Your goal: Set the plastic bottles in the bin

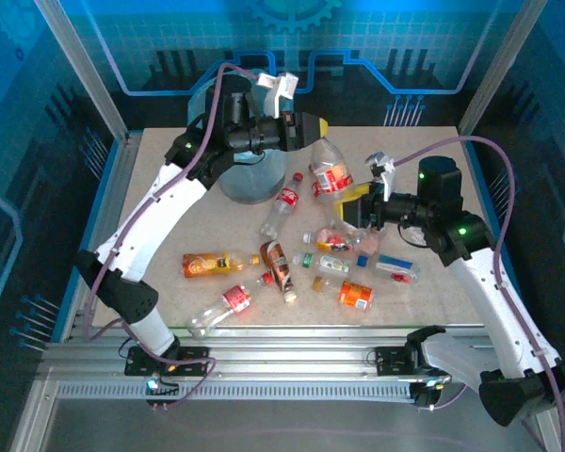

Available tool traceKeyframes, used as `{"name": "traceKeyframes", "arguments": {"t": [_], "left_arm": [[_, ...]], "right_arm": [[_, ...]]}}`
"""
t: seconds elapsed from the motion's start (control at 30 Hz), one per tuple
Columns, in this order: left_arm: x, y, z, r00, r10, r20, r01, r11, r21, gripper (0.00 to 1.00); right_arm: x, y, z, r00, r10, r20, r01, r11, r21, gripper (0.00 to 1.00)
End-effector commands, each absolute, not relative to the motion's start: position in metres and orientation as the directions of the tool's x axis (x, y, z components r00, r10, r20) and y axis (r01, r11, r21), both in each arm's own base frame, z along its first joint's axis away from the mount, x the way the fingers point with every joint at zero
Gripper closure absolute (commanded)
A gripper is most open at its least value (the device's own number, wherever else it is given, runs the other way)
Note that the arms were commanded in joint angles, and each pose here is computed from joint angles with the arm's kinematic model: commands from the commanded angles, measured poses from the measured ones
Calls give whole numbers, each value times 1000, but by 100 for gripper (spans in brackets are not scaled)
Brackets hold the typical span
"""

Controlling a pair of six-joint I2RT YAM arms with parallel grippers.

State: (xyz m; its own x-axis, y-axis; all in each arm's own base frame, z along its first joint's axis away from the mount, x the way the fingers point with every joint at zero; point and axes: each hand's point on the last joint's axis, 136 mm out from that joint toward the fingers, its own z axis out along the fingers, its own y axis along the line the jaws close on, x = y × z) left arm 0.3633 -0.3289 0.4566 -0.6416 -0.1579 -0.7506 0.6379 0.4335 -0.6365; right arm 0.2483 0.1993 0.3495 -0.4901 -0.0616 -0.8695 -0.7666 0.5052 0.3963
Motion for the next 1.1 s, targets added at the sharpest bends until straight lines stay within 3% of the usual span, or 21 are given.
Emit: {"name": "traceKeyframes", "arguments": {"t": [0.0,0.13,0.37,0.53,0.67,0.9,1.07], "left_arm": [[362,-327,467,-607,-165,-777,659,443,-608,80],[363,-322,470,-596,-182,-782,648,466,-602,99],[372,-294,499,-453,-253,-855,639,576,-509,100],[393,-241,541,-268,-319,-909,565,712,-416,100],[429,-171,565,-144,-383,-912,392,825,-408,100],[480,-96,589,6,-441,-898,253,869,-425,100],[526,-75,568,40,-388,-921,165,912,-377,100]], "right_arm": [[241,205,356,-478,-81,-875,-789,476,388,55],[244,202,358,-479,-70,-875,-772,508,383,47],[257,184,376,-435,-5,-901,-695,637,332,7],[272,168,392,-390,23,-920,-607,746,275,5],[284,160,407,-348,15,-937,-556,802,219,6],[298,172,412,-337,-20,-941,-569,801,186,8],[309,193,397,-372,-41,-927,-586,785,201,9]]}}
